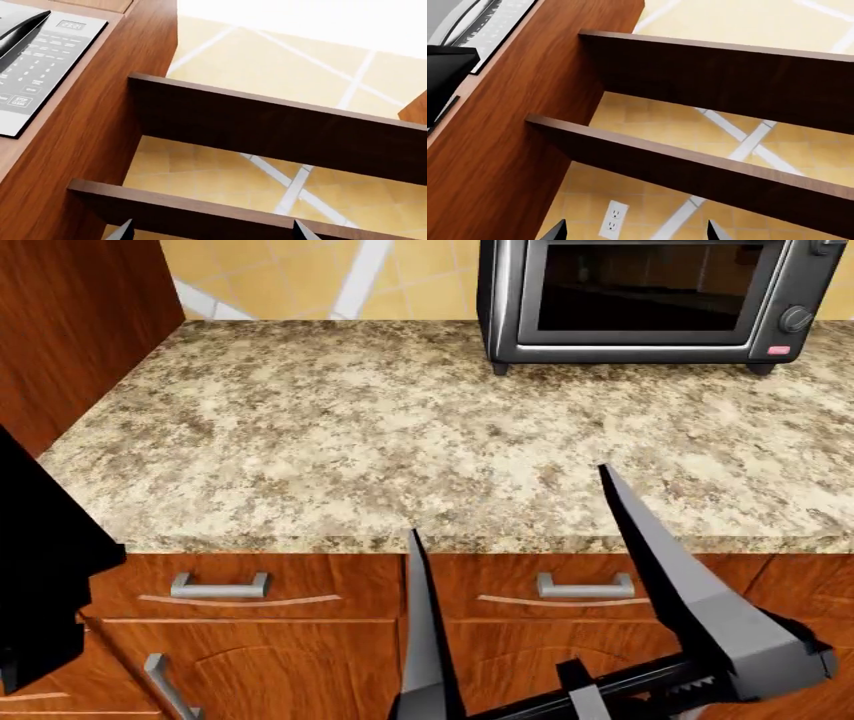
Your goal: Preheat the oven by turning the temperature knob.
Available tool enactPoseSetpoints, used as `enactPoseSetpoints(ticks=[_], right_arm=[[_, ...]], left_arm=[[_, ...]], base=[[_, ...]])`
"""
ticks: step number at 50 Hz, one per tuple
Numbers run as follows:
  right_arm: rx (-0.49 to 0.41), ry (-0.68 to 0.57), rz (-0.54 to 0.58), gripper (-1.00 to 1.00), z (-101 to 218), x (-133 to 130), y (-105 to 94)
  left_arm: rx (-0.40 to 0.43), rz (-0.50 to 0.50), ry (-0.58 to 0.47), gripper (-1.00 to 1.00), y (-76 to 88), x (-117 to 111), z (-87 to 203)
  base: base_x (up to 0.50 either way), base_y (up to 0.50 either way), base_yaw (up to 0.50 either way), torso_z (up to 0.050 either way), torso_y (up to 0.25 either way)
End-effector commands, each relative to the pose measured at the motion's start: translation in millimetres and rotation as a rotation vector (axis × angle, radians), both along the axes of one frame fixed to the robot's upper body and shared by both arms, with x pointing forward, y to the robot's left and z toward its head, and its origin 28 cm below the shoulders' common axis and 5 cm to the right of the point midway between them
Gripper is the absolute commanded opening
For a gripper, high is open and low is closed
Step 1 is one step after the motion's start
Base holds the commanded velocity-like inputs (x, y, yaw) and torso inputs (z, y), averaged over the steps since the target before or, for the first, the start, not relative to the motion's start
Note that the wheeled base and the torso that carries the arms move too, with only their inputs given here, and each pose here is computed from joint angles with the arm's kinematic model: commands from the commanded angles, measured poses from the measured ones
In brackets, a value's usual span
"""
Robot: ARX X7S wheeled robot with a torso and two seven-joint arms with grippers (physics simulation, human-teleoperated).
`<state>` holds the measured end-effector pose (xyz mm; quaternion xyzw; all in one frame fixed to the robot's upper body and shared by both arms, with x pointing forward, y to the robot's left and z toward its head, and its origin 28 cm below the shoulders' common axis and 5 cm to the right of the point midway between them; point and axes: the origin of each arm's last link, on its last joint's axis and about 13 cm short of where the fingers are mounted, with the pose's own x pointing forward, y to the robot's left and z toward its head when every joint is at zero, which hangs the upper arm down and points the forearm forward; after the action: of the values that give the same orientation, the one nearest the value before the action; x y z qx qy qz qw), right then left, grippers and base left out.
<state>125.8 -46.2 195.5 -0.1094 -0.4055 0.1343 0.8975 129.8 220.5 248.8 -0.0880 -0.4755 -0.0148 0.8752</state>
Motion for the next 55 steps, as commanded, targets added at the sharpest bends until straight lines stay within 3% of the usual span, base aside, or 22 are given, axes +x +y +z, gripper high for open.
enactPoseSetpoints(ticks=[1,16,55], right_arm=[[0.000,-0.022,-0.012,1.00,1.2,-0.5,-1.1],[0.000,-0.022,-0.012,1.00,1.2,-0.5,-1.1],[-0.015,-0.037,0.013,1.00,2.4,-1.0,-0.3]], left_arm=[[-0.009,0.000,0.000,1.00,1.8,-5.4,0.8],[-0.009,0.000,0.000,1.00,0.9,-6.4,1.3],[-0.001,-0.011,-0.017,1.00,1.4,-10.3,2.1]], base=[[0.00,0.00,0.00,0.000,0.000],[0.00,0.00,0.00,0.000,0.000],[0.00,0.49,0.00,0.000,0.000]])
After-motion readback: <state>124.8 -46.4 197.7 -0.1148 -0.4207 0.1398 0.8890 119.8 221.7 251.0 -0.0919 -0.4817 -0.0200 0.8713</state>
